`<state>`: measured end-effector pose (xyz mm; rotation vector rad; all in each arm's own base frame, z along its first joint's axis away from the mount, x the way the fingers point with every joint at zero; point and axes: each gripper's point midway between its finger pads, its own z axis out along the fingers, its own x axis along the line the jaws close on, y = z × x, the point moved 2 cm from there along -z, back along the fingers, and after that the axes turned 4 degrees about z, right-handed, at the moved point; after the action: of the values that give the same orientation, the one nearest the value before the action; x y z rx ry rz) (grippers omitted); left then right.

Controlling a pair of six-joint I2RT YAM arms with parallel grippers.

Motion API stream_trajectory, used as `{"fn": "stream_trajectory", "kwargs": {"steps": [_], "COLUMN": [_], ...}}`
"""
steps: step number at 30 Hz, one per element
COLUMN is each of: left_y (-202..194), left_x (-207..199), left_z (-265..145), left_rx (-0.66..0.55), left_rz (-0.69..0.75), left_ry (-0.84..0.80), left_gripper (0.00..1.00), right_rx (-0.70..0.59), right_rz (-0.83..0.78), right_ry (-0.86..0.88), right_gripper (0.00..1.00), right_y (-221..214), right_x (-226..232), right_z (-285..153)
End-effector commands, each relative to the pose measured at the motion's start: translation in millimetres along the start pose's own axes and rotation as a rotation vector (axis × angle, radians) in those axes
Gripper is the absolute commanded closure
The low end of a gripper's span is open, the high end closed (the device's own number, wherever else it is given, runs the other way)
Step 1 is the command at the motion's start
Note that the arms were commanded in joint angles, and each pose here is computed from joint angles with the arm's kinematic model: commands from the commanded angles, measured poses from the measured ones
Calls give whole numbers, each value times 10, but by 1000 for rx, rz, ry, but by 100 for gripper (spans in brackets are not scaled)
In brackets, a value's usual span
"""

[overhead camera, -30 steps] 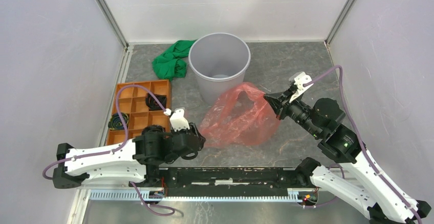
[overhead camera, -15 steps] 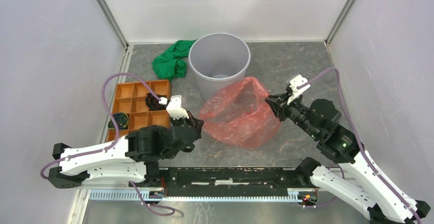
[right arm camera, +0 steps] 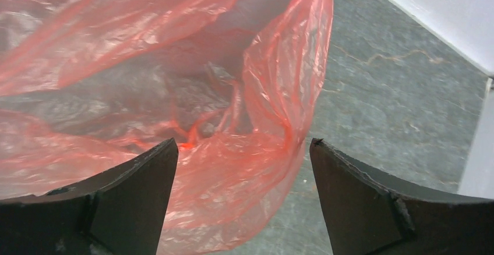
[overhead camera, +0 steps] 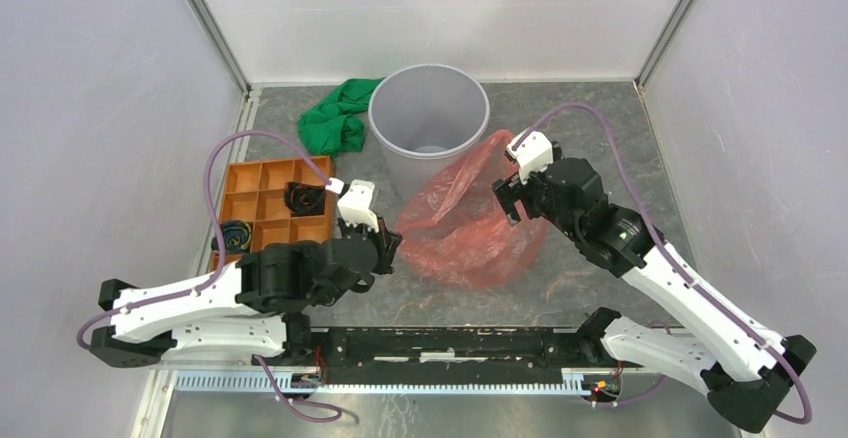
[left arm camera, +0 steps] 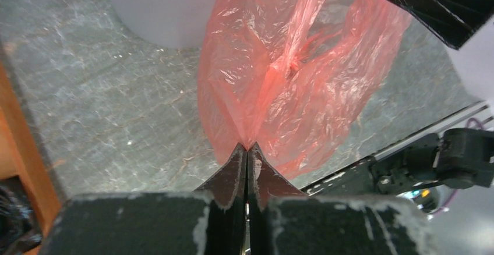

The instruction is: Put the trash bags into the trash bin

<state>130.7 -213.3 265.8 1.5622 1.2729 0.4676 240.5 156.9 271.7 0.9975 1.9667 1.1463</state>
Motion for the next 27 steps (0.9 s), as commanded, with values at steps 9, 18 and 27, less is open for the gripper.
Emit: {"fn": "stream_trajectory", "kwargs": {"steps": [9, 18, 27], "left_y": [179, 207, 104], "left_x": [80, 88, -98], "left_z": [-66, 5, 183], "left_rx": [-14, -23, 37], "left_rz": [161, 143, -74], "left_ry": [15, 45, 44], "left_gripper": [98, 98, 90], "right_rx": [-100, -136, -160], "right_rz": [30, 40, 256], "right_ry": [-211, -130, -291], "right_gripper": [2, 16, 100], "right_y": [496, 563, 390], "right_x": [-349, -465, -692], "right_z": [184, 503, 281]}}
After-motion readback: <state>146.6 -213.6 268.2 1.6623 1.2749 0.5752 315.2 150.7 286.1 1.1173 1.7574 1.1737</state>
